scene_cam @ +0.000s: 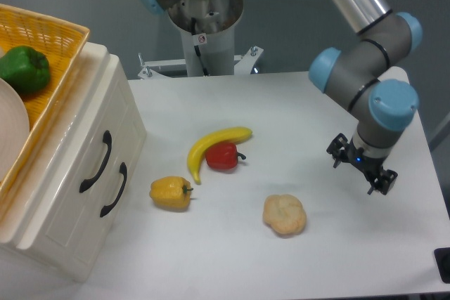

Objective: Slide the top white drawer open
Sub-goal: 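Move the gripper across the table toward the cabinet's upper drawer handle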

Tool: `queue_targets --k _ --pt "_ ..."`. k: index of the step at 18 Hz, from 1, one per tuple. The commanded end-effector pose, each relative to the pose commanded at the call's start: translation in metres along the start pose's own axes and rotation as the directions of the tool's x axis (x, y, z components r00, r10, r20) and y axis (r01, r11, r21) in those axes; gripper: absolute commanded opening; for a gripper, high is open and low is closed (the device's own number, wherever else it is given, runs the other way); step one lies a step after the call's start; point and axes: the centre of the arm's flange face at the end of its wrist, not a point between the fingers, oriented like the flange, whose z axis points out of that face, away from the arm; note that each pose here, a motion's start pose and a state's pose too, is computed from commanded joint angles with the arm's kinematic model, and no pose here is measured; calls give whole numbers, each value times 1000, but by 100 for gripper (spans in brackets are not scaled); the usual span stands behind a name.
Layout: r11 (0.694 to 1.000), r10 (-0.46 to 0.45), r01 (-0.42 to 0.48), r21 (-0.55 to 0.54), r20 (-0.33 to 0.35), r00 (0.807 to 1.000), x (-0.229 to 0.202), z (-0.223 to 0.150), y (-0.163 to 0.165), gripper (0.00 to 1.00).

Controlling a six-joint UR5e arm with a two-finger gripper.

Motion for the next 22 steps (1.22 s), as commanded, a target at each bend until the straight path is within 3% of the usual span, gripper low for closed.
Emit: queue_targets --k 2,5,8,13,16,19,22 --pt "997 -74 74 -1 -8 997 20 -4 -14 100" --pt "991 -130 130 -4 6 991 42 -16 -62 100" --pt "976 -218 218 10 18 976 64 -34 -98 100" --pt "944 -329 329 -5 -22 944 111 -60 -163 100" --pt "931 -365 365 -6 -34 930 134 -65 -192 100" --pt "931 -364 364 -10 -62 929 154 -73 -214 100" --pt "930 -361 366 6 -157 919 163 -91 -231 100"
